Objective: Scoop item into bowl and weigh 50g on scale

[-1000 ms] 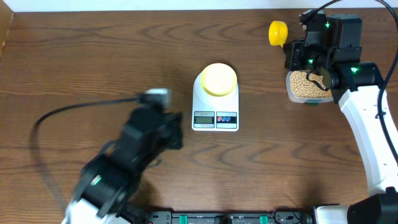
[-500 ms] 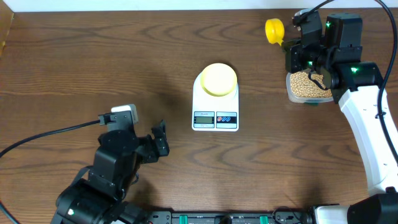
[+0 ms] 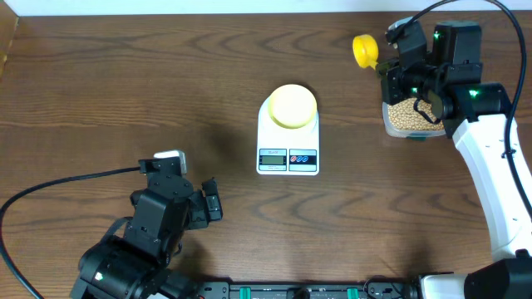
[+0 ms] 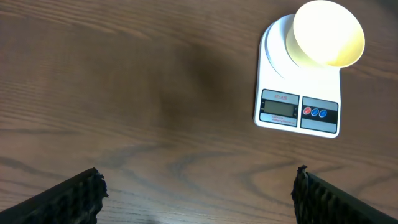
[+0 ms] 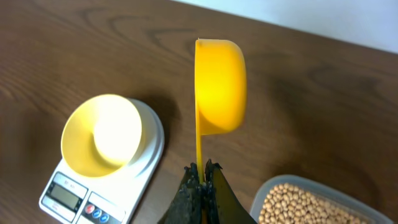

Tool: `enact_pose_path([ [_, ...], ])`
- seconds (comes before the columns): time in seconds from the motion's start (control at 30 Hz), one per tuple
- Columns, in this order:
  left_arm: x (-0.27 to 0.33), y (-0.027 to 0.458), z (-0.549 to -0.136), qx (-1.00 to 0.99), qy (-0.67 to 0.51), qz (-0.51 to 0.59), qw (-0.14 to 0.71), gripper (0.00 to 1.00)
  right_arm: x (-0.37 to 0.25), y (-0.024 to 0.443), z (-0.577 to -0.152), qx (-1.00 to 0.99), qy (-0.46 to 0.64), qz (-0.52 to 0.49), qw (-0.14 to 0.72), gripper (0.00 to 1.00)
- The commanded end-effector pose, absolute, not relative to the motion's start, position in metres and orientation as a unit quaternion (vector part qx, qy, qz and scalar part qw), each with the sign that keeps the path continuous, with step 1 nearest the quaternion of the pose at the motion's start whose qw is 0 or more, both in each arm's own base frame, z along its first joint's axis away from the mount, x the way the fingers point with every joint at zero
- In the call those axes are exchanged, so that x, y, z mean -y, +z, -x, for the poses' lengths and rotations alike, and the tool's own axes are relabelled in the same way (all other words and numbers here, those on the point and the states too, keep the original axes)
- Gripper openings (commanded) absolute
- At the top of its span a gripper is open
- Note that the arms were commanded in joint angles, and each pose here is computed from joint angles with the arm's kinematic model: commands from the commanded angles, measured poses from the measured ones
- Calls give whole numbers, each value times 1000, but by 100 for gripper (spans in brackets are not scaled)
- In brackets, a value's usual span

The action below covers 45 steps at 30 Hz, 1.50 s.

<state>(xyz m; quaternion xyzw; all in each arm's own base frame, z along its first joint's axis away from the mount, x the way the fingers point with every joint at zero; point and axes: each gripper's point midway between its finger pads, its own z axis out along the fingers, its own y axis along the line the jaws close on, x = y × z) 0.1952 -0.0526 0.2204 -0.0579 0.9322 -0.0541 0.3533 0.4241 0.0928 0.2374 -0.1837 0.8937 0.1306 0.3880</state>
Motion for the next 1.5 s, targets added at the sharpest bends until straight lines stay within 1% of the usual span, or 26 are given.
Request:
enact_pose_path([
  [0.0,49,224,-197,-930,-46,62,359,98,-92,239,-421,-891,129,196,388,1],
  [0.63,49,217,-197,-936,-39,62,344,98,-97,244,-424,-884,140,202,398,1],
  [0.7,55,219,-199,-934,-58,68,347,98,-100,249,-426,-877,147,206,407,1],
  [0.83,69,237,-216,-914,-99,70,386,98,-101,256,-432,-868,144,209,426,1],
  [0.97,98,258,-226,-893,-177,49,410,98,-101,259,-435,-864,143,210,434,1],
  [1.1,116,264,-222,-888,-226,25,399,98,-101,257,-433,-870,149,199,426,1],
  [1.23,133,259,-208,-894,-267,-3,359,98,-101,252,-428,-880,159,179,410,1],
  [1.27,136,257,-204,-896,-274,-7,349,93,-101,250,-427,-884,165,168,405,1],
  [1.3,137,256,-203,-896,-278,-10,345,69,-101,250,-427,-886,169,159,401,1],
  [1.33,137,256,-202,-896,-279,-10,345,50,-101,249,-426,-888,172,151,398,1],
  [1.4,137,256,-203,-896,-283,2,342,14,-101,249,-426,-890,177,140,395,1],
  [1.43,138,256,-203,-896,-285,6,340,8,-101,249,-426,-891,180,134,394,1],
  [1.47,138,256,-204,-896,-288,16,337,7,-101,249,-426,-892,183,127,393,1],
])
